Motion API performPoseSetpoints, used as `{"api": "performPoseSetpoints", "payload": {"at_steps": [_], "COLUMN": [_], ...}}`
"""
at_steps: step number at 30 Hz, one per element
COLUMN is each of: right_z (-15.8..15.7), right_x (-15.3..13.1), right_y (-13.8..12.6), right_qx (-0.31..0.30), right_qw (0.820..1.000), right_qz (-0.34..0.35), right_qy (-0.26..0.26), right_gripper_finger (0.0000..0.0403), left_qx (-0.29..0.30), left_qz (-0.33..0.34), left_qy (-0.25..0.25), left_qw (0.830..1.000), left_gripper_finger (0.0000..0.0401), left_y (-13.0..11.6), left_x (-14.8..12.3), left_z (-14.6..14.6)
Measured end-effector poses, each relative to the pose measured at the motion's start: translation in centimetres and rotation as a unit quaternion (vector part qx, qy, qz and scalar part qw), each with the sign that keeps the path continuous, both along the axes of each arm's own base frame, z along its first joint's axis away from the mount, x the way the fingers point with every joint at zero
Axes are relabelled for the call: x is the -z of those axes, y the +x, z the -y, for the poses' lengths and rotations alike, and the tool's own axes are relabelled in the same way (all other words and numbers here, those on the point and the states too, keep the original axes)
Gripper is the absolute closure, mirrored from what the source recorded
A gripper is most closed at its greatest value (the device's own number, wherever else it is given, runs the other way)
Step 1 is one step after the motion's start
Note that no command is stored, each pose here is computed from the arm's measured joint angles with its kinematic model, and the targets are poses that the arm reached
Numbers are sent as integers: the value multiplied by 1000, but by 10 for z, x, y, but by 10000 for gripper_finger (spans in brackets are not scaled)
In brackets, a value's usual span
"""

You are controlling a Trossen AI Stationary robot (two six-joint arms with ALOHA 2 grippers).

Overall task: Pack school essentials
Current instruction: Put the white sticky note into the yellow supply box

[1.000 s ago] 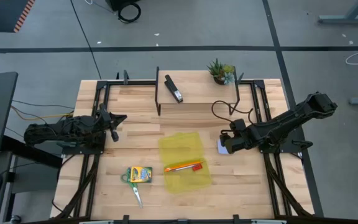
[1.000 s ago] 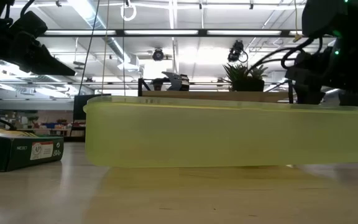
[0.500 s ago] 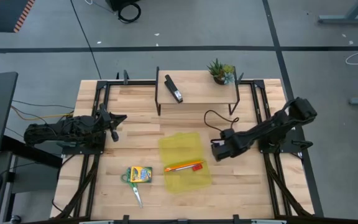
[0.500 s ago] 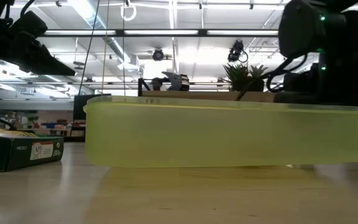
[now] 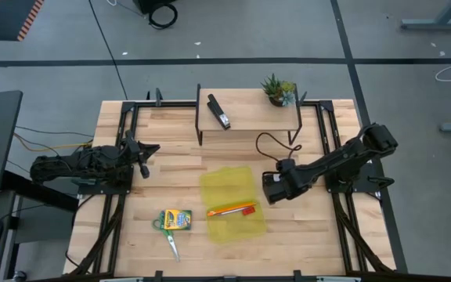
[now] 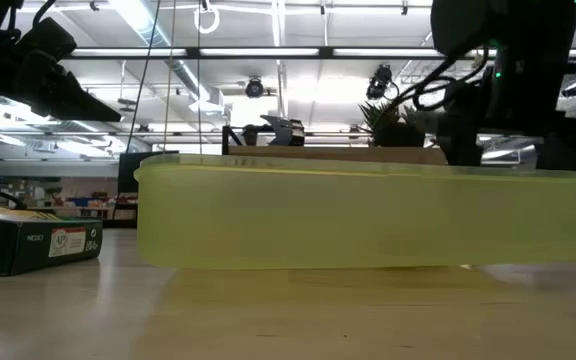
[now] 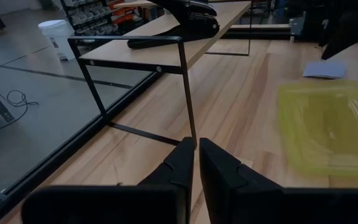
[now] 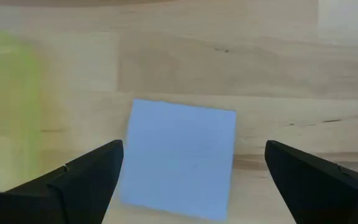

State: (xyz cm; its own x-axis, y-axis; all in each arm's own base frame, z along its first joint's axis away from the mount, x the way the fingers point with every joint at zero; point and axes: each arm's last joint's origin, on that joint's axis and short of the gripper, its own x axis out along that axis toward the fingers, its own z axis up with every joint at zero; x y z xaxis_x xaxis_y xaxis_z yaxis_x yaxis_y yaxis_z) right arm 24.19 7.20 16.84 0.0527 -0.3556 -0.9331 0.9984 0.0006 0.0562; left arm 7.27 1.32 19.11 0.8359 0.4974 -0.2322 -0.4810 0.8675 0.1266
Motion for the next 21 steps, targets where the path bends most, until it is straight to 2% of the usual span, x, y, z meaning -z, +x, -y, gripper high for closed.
{"api": "performPoseSetpoints", "payload": {"at_steps": [7,14,21], "right_z": [0,-2,0], "right_x": [9,9,9], "right_y": [0,7,9], "right_qx": [19,16,17], "right_qw": [1000,999,999], "right_qz": [-8,27,35], "right_qy": [-2,11,15], "right_gripper_finger": [3,3,3], "left_qx": [0,0,0], "left_qz": [0,0,0], "left_qy": [0,0,0], "left_qw": [1000,1000,1000], "left_gripper_finger": [371,362,370], "left_y": [0,0,0], "left_x": [0,0,0], "left_z": [0,0,0]}}
